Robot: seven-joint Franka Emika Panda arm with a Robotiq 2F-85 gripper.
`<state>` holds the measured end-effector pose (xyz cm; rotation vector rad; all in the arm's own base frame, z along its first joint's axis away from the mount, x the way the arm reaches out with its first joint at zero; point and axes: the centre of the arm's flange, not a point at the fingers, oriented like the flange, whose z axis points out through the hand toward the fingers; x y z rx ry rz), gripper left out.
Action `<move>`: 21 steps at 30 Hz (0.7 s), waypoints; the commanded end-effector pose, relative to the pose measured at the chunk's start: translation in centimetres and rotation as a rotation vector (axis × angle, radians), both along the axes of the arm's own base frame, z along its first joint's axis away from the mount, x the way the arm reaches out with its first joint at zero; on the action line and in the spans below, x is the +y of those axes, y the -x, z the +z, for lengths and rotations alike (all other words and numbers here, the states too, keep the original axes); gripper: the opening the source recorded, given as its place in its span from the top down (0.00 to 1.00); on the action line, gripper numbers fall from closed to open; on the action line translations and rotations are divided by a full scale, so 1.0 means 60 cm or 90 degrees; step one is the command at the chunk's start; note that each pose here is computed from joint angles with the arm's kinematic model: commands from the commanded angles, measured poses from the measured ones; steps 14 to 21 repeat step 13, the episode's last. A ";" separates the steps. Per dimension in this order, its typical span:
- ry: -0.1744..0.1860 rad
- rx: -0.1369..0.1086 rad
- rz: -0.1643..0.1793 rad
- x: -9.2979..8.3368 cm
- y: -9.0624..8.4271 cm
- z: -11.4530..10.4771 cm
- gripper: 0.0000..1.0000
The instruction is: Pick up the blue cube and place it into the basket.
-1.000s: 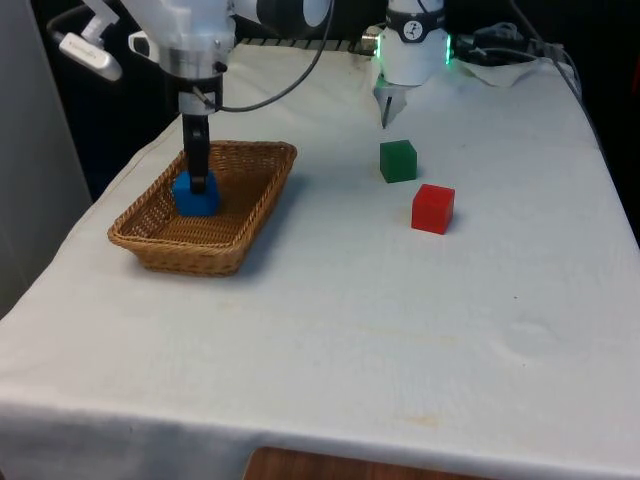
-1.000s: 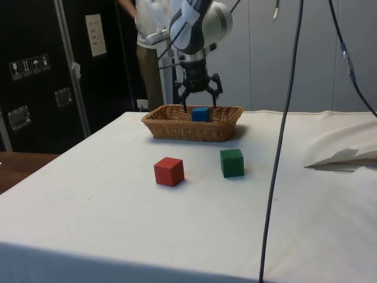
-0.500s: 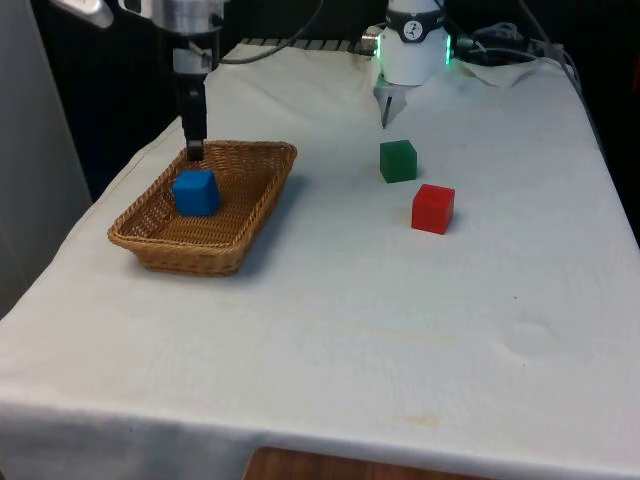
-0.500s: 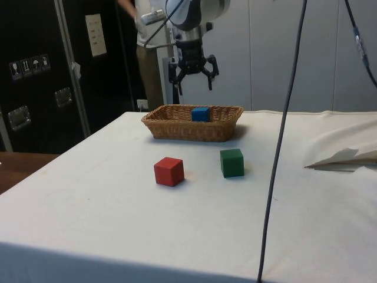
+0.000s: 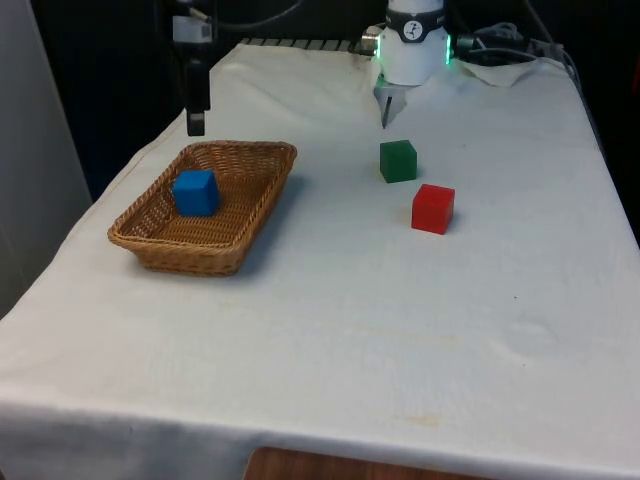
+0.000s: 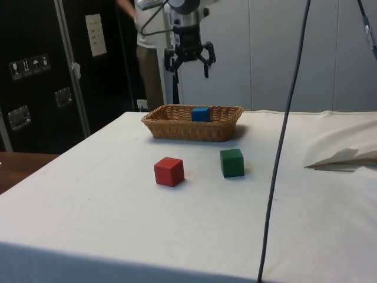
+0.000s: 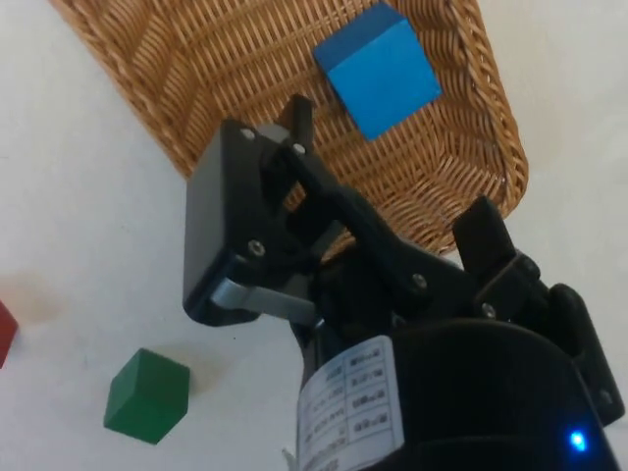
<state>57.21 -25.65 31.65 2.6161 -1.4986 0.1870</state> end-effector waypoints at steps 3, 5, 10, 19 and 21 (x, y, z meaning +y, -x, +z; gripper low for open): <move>0.000 0.000 0.017 0.006 -0.001 0.017 0.00; -0.001 0.001 0.019 0.007 -0.001 0.019 0.00; -0.001 -0.003 0.043 0.018 -0.004 0.041 0.00; -0.001 -0.006 0.050 0.022 -0.006 0.045 0.00; -0.001 -0.006 0.050 0.022 -0.006 0.045 0.00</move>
